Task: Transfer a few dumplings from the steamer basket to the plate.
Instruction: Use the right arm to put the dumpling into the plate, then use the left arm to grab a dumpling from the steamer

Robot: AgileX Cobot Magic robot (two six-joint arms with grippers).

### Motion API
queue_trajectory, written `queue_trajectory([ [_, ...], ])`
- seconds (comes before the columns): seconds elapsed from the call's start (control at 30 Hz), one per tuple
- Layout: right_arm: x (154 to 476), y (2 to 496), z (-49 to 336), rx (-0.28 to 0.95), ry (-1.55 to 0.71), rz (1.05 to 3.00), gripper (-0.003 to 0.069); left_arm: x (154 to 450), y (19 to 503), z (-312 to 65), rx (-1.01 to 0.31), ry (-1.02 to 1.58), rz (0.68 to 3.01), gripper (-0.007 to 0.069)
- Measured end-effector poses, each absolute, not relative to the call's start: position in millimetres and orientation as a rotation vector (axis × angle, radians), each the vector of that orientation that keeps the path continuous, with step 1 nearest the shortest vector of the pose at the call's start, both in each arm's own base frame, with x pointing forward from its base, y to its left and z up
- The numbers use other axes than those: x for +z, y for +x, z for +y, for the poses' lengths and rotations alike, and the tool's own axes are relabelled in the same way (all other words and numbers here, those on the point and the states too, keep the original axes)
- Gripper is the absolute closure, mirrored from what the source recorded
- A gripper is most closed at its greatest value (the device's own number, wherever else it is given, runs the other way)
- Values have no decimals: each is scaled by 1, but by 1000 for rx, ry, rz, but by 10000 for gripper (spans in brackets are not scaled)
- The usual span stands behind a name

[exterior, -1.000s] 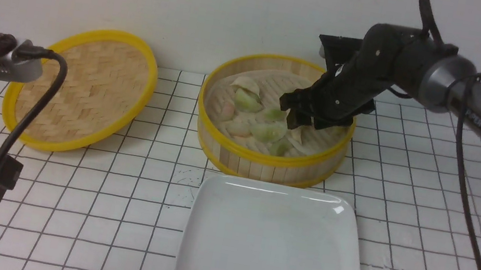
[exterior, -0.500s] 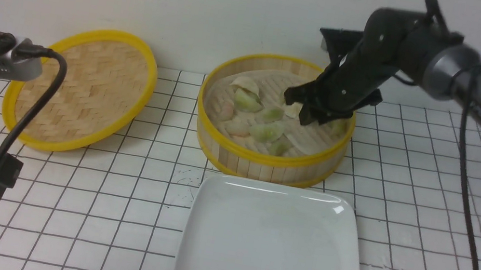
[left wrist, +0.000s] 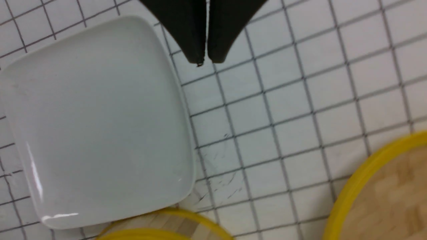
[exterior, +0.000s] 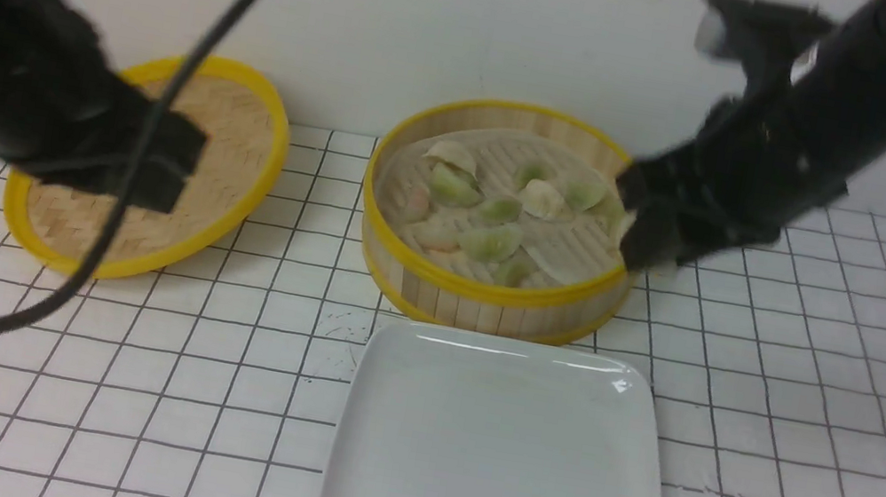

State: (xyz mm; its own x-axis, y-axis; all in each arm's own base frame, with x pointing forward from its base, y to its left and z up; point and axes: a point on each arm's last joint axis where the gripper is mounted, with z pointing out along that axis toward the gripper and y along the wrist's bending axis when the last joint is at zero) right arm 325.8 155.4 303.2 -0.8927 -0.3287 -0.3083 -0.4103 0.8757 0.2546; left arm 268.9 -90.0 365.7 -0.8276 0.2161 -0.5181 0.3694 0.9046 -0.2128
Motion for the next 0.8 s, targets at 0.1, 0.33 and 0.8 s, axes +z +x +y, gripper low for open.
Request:
queue_trajectory([
  [0.1,257,300,162,469,-591,2891,508,357,308,-128,-390,558,2598,631],
  [0.33,194,268,197,436,-765,2905,481,306,402,-183,-361,745,2671,631],
  [0.8,185,264,202,419,-818,2927,141,226,464,-233,-197,947,2614,431],
])
